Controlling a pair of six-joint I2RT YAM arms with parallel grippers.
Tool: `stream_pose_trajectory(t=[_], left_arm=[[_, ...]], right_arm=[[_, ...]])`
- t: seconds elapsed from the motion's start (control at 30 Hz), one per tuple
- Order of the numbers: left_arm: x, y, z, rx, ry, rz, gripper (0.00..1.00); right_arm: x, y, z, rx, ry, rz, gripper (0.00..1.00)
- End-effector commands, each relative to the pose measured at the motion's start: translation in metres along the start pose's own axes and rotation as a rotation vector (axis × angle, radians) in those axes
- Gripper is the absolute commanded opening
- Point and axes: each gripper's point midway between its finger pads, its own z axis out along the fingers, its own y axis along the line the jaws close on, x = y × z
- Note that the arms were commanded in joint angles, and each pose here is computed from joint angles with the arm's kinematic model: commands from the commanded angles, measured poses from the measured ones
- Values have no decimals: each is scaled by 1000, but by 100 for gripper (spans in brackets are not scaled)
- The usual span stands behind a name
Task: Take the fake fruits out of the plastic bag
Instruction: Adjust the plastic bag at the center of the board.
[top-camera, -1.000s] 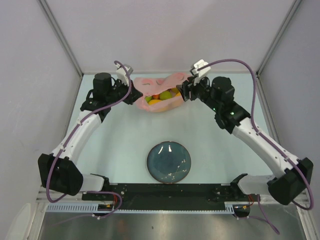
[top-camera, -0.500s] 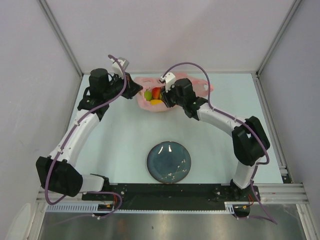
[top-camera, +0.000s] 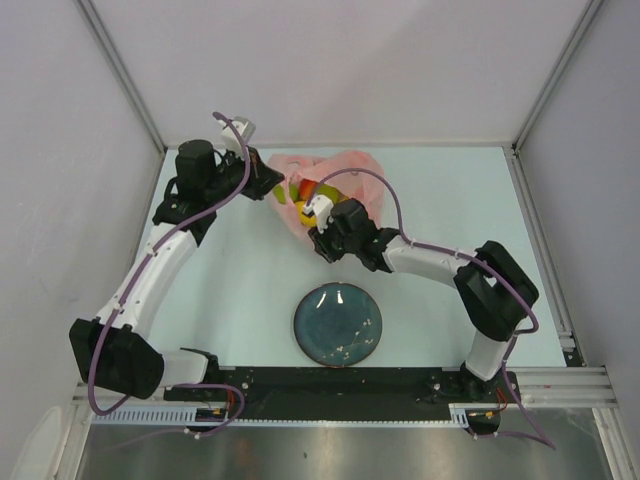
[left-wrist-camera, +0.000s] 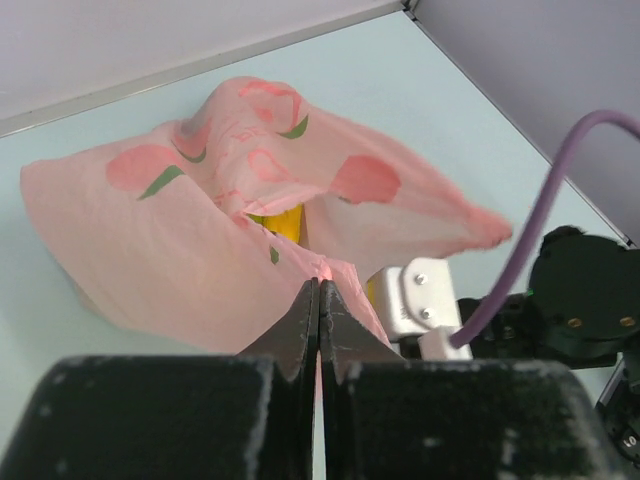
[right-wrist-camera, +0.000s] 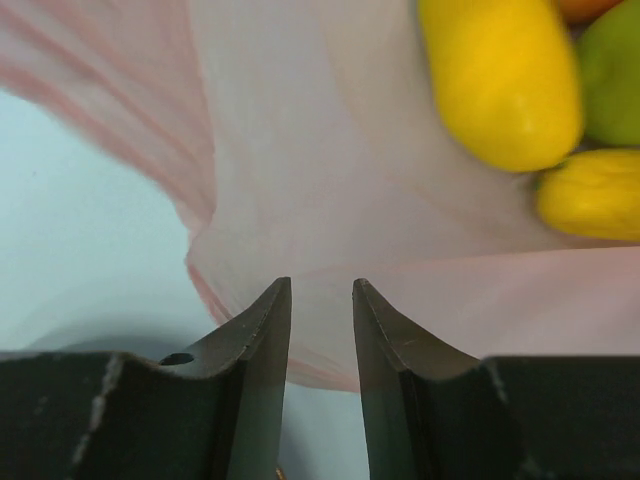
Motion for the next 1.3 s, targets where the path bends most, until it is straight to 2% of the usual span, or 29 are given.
stream_pose_trajectory(t=[0.0,0.17,0.3,0.33,0.4,0.43,0.5,0.57,0.63,0.7,0.8,0.9,1.07,1.13,1.27], left_arm=[[-8,-2,-9,-10,-38,26,0],[-20,-7,-13,0,-81,16,0],[-31,-22,-13,73,-111,9,0],[-32,-23,-12,85,-115,12,0],[-29,-24,-5,116,-98,7,0],[-26,-26,-2,140,-82,10,0],[-26,-23,6,155,-60,17,0],[-28,-23,9,167,-54,59,1],[-24,-15,16,151,-28,64,0],[-29,-11,19,140,-32,102,0],[-26,-5,26,139,-19,120,0],[-27,-3,35,154,-17,110,0],[-41,-8,40,180,-45,97,0],[-44,-12,41,189,-49,106,0],[-43,-17,43,205,-48,111,0]], right_arm=[[-69,-36,-25,110,-197,-25,36],[-88,-84,-28,217,-211,-37,36],[-93,-125,-20,319,-228,-69,37],[-83,-137,-8,346,-206,-67,37],[-96,-169,-7,417,-247,-85,37],[-83,-181,7,440,-216,-93,37],[-99,-212,7,521,-240,-115,37],[-96,-240,15,567,-222,-96,37],[-115,-273,4,606,-266,-50,41],[-112,-291,8,622,-268,-47,54],[-116,-288,19,551,-280,-57,70],[-112,-274,30,471,-282,-41,77],[-106,-249,52,405,-234,-150,82],[-102,-246,54,395,-204,-206,81],[-80,-240,56,367,-126,-201,77]])
